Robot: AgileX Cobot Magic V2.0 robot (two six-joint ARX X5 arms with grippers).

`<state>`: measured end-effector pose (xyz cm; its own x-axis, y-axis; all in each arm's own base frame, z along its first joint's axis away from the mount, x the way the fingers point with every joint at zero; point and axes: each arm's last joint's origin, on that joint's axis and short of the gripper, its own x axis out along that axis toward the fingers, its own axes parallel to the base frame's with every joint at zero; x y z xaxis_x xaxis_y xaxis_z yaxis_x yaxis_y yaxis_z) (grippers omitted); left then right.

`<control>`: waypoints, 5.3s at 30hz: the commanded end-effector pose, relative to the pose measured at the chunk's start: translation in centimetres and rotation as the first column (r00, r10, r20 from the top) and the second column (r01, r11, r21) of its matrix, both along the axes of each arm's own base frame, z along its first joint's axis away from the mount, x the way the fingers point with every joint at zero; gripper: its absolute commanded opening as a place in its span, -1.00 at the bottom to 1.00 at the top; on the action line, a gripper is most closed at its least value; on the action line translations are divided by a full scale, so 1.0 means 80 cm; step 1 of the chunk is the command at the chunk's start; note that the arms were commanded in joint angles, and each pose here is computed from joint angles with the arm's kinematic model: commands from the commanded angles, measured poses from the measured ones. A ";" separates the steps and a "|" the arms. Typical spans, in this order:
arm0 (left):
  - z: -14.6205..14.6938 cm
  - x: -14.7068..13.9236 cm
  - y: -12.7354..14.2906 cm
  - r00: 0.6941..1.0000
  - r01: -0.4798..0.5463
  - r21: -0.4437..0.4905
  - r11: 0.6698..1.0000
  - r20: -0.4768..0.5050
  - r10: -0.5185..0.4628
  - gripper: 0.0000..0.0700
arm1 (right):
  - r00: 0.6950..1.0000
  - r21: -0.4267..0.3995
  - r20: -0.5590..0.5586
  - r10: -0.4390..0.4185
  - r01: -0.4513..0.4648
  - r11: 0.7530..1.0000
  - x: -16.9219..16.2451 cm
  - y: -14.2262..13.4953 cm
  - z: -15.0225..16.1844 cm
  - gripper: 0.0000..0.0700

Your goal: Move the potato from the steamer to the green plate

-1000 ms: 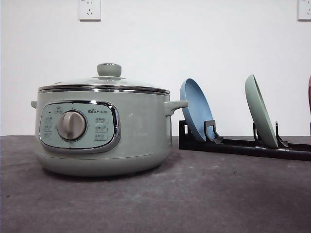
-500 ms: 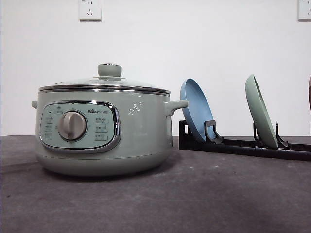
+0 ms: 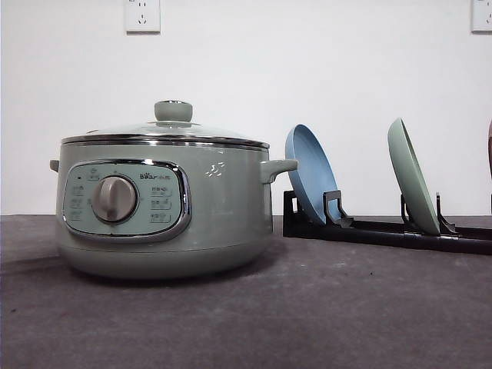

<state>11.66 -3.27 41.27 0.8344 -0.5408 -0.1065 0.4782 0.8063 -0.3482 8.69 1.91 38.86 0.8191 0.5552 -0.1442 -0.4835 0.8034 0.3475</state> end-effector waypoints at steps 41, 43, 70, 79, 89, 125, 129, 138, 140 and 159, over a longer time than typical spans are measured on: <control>0.006 0.010 -0.036 0.929 0.371 0.271 0.888 -0.103 -0.356 0.93 | 0.950 -0.181 -0.064 0.307 -0.313 0.932 0.020 0.031 0.020 0.93; 0.006 0.010 -0.036 0.929 0.370 0.271 0.888 -0.103 -0.356 0.93 | 0.950 -0.177 -0.069 0.306 -0.313 0.933 0.020 0.031 0.020 0.93; 0.003 0.014 -0.037 0.927 0.375 0.271 0.886 -0.120 -0.355 0.93 | 0.898 -0.161 -0.418 -0.134 0.072 0.984 0.242 0.026 -0.003 0.92; 0.003 0.014 -0.037 0.927 0.375 0.271 0.887 -0.121 -0.356 0.93 | 0.889 -0.119 -0.433 -0.147 0.105 0.987 0.324 0.013 -0.040 0.65; 0.003 0.014 -0.037 0.927 0.375 0.265 0.889 -0.124 -0.354 0.93 | 0.869 -0.076 -0.461 -0.182 0.166 0.983 0.371 0.001 -0.083 0.56; 0.001 0.013 -0.037 0.925 0.378 0.252 0.891 -0.154 -0.349 0.92 | 0.943 0.064 -0.331 -0.033 0.058 0.996 0.359 -0.003 -0.029 -1.00; 0.001 0.013 -0.037 0.924 0.378 0.253 0.891 -0.154 -0.349 0.92 | 0.965 0.054 -0.261 0.010 0.004 0.999 0.328 0.002 0.004 -1.00; 0.001 0.013 -0.037 0.924 0.378 0.252 0.891 -0.155 -0.349 0.92 | 0.969 -0.147 -0.194 0.150 -0.180 0.973 0.232 0.032 0.050 -1.00; 0.001 0.013 -0.037 0.924 0.378 0.252 0.891 -0.155 -0.349 0.92 | 0.960 -0.205 -0.195 0.201 -0.240 0.949 0.206 0.044 0.055 -1.00; 0.001 0.013 -0.037 0.924 0.378 0.253 0.891 -0.154 -0.349 0.92 | 0.921 -0.556 -0.371 0.116 -0.321 0.767 0.045 0.105 0.049 -1.00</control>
<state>12.71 -6.16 40.67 0.5591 -0.7325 -0.3883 0.7197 0.6613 -0.2113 12.26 9.87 42.78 0.5412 0.4331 -0.7208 -0.6421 0.7663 -0.0216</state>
